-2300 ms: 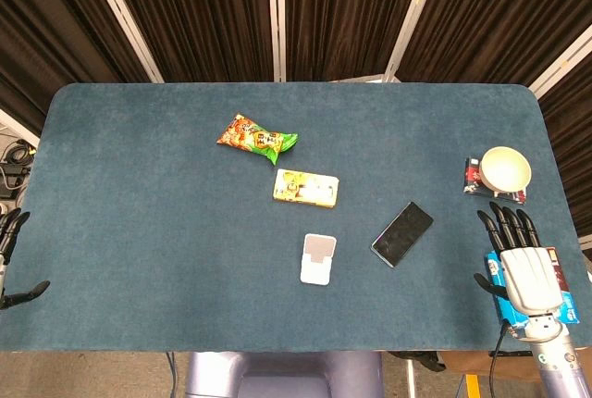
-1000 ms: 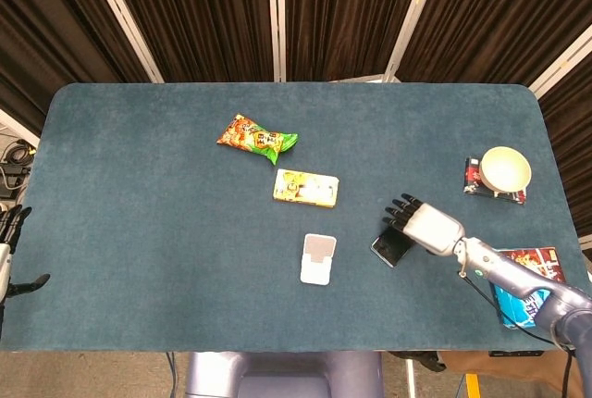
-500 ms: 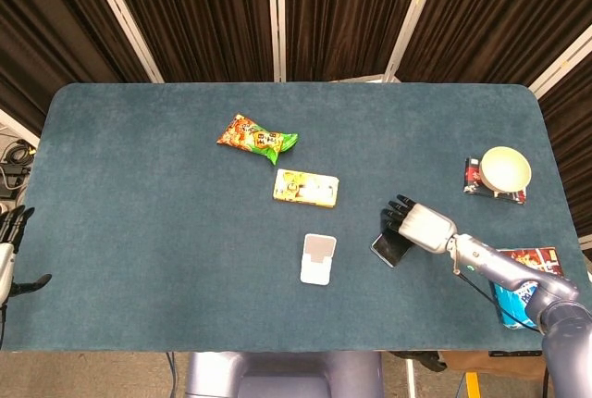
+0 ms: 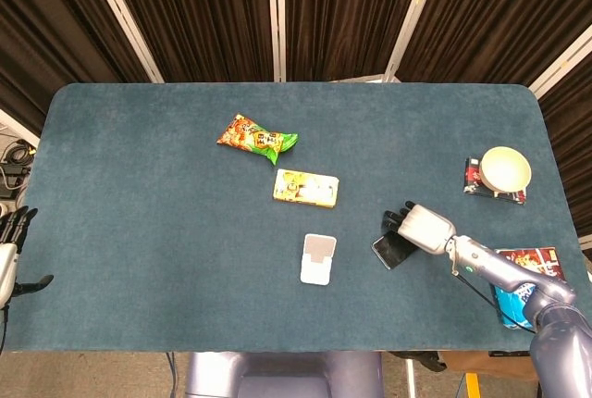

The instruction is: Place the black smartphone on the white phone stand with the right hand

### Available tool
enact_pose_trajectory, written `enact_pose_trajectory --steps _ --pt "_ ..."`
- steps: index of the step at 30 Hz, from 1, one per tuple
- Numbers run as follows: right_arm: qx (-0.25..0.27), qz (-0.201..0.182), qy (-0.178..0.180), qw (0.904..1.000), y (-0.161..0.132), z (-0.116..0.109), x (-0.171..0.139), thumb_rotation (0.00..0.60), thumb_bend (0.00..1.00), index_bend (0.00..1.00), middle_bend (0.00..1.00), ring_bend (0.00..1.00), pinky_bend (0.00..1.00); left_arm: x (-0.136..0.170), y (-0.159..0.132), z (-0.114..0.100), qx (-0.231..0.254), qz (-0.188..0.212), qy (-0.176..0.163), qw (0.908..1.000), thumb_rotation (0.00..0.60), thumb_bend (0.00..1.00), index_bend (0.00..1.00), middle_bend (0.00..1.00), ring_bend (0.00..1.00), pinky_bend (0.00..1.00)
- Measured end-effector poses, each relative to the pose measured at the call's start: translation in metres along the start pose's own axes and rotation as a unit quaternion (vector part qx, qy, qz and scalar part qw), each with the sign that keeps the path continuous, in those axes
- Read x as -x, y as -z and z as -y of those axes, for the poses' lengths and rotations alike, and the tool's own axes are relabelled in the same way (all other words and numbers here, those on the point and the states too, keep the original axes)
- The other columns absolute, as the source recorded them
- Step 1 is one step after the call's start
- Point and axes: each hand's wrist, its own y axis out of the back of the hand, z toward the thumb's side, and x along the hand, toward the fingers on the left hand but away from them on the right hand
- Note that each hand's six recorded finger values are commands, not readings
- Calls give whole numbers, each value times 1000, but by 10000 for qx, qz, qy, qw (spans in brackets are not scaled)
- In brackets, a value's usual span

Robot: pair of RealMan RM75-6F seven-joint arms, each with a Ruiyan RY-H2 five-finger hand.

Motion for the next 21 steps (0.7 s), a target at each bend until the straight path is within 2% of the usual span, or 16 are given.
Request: enact_pose_trajectory --steps 12,18,21 --pt "-38 209 657 9976 12 -17 -24 600 561 658 576 461 386 5 -6 -3 53 159 -30 9999 600 0 0 0 0 0" --pt "-572 282 1100 9919 16 -34 -39 600 562 655 576 466 396 8 -8 -6 111 237 -50 9996 600 0 0 0 0 0" --pt "-991 324 1339 9855 17 -46 -46 600 562 659 582 474 399 9 -9 -7 132 266 -58 9995 600 0 0 0 0 0"
